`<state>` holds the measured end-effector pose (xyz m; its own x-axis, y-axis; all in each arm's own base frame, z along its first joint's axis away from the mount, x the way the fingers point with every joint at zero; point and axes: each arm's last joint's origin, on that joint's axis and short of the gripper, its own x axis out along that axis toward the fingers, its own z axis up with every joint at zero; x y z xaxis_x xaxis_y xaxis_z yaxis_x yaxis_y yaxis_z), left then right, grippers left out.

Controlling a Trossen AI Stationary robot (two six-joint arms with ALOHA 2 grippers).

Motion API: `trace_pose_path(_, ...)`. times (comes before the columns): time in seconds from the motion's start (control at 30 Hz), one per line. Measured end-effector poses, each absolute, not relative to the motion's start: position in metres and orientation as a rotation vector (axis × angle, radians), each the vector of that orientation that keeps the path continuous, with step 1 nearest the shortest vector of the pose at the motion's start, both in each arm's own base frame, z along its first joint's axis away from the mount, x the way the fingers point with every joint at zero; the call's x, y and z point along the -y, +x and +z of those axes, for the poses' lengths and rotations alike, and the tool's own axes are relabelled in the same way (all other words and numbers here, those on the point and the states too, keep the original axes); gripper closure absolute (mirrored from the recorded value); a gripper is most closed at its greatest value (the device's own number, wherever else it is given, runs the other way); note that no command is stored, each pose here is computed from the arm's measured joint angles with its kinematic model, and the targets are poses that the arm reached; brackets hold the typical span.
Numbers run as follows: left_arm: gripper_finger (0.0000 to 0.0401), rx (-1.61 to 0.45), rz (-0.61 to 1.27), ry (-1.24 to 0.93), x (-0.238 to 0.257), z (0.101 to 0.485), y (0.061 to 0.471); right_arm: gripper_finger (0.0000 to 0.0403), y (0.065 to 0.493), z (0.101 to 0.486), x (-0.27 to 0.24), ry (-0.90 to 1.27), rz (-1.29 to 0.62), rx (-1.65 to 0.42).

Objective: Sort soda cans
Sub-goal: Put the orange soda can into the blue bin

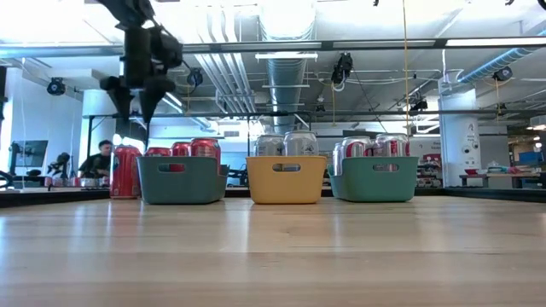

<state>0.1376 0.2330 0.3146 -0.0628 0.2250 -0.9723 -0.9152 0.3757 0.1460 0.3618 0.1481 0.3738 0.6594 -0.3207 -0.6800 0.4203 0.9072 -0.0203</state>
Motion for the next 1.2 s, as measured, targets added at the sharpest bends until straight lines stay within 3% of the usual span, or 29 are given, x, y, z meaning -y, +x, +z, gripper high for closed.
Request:
trace_pose_path(0.43,0.0072,-1.314,1.136,-0.780,-0.272,0.301,0.138,0.0023,0.360,0.374,-0.151,0.144,-0.418,-0.742)
trace_pose_path(0.93,0.0071,-1.418,0.698,-0.334,-0.275,0.293,0.155,0.0023,0.361,0.374,-0.149,0.154,-0.427,-0.739)
trace_pose_path(1.2,0.0071,-1.487,0.632,-0.358,-0.284,0.269,0.162,0.0023,0.361,0.374,-0.149,0.160,-0.426,-0.740)
